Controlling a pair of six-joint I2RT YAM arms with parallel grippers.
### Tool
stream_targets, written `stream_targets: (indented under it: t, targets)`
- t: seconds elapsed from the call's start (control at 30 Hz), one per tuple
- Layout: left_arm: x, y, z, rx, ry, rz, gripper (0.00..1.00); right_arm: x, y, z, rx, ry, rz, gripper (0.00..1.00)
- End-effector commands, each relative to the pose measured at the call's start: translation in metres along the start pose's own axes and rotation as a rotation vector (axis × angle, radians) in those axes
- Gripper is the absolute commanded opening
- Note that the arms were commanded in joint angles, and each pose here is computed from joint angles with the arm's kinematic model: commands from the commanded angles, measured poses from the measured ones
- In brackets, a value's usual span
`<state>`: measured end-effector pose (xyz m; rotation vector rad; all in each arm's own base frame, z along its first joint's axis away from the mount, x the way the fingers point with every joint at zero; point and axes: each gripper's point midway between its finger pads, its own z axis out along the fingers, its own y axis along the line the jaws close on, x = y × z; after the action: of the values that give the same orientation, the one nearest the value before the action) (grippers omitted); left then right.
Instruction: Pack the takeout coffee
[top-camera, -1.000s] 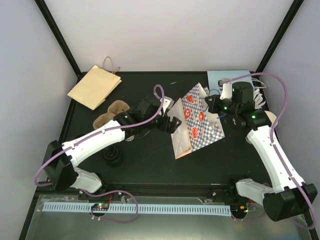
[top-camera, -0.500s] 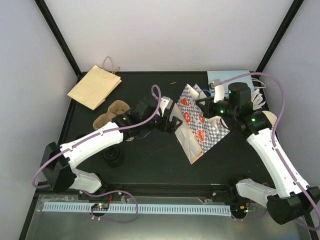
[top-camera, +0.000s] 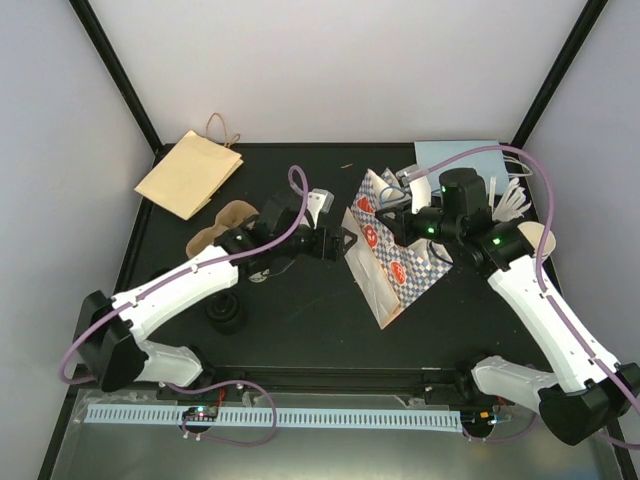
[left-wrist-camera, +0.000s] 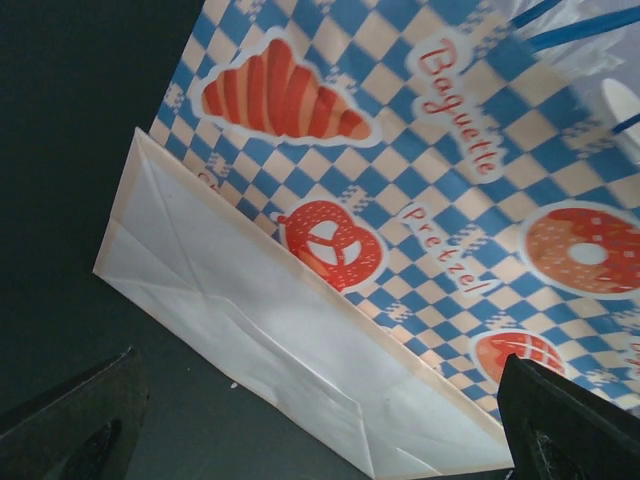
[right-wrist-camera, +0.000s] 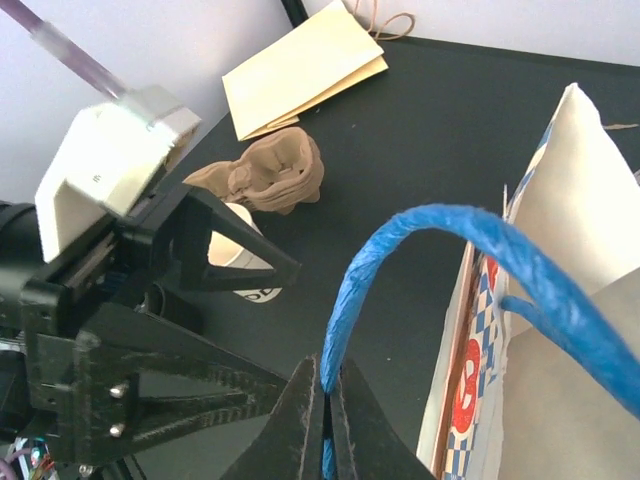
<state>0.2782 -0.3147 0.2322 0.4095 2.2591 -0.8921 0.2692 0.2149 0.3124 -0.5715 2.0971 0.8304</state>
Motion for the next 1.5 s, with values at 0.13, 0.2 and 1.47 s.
stream_targets:
  t: [0.13, 0.2, 1.47]
  targets:
    - [-0.036, -0.033, -0.052, 0.129, -0.186, 0.092, 0.95, 0.007, 0.032, 0.004, -0.080, 0.057, -0.095, 0.02]
    - [-0.036, -0.039, -0.061, 0.161, -0.201, 0.110, 0.93, 0.010, 0.037, 0.006, -0.097, 0.068, -0.110, 0.02]
    - [-0.065, -0.079, -0.085, 0.451, -0.254, -0.055, 0.02, 0.033, 0.072, 0.016, -0.171, 0.165, -0.230, 0.14]
